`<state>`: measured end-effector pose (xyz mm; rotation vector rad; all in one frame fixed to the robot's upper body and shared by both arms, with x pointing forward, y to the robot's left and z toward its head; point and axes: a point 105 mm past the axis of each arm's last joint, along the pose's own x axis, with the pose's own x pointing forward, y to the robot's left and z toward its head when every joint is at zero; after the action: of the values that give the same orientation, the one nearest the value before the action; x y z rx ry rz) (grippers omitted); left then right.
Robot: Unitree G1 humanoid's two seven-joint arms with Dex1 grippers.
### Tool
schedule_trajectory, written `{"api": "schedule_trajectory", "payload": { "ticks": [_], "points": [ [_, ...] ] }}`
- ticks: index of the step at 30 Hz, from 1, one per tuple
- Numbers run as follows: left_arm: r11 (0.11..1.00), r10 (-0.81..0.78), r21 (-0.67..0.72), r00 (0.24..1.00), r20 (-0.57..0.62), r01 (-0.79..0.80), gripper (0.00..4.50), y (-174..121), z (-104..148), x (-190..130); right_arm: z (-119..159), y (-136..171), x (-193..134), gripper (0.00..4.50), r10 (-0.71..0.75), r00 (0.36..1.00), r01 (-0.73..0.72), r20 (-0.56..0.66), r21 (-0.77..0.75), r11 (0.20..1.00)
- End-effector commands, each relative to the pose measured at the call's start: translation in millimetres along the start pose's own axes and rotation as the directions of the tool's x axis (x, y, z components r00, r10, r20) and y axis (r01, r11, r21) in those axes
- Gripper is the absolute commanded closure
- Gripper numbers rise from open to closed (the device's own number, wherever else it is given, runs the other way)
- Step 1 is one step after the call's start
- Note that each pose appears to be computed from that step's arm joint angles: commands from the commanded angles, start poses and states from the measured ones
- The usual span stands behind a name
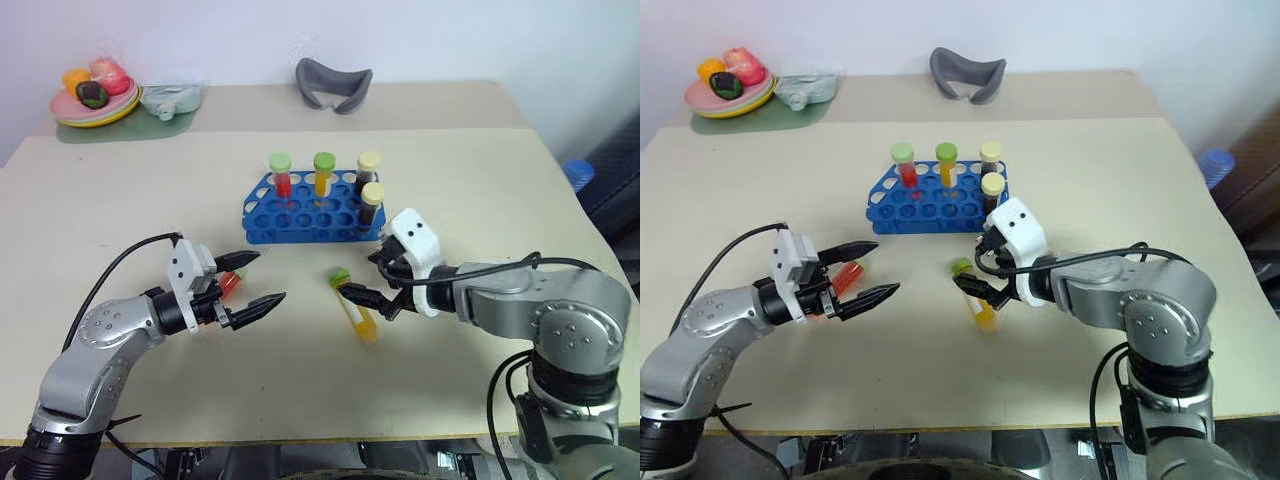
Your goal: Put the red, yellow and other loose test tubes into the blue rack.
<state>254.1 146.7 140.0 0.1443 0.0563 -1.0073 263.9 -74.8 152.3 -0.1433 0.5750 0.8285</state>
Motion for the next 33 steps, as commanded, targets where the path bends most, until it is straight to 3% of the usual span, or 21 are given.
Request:
{"api": "schedule_trajectory", "payload": {
  "ticks": [1,5,15,29,33],
  "points": [
    [0.999,-0.026,0.048,1.0,0.002,0.025,0.0,-4.0,3.4,-1.1,2.5,10.7,7.2,0.08,0.015,0.999,-0.015,-0.031,0.003,1.0],
    [0.997,-0.034,0.062,0.999,-0.013,0.035,0.0,-5.1,-0.5,-3.9,-9.5,-2.1,17.2,0.08,-0.101,0.987,0.105,-0.126,0.025,0.994],
    [0.995,-0.067,0.075,0.998,-0.012,0.067,0.0,-13.7,-1.8,-6.6,-10.8,-2.5,21.3,0.08,-0.2,0.948,0.237,-0.249,0.13,0.963],
    [0.994,-0.071,0.077,0.997,-0.008,0.071,0.0,-17.6,-3.9,-8.5,-13.7,-16.6,26.2,0.08,-0.305,0.904,0.357,-0.299,0.141,0.923],
    [0.995,-0.071,0.077,0.997,-0.007,0.071,0.0,-17.7,-4.2,-8.9,-12.6,-16.2,26.4,1.84,-0.306,0.905,0.357,-0.297,0.135,0.924]
  ]
}}
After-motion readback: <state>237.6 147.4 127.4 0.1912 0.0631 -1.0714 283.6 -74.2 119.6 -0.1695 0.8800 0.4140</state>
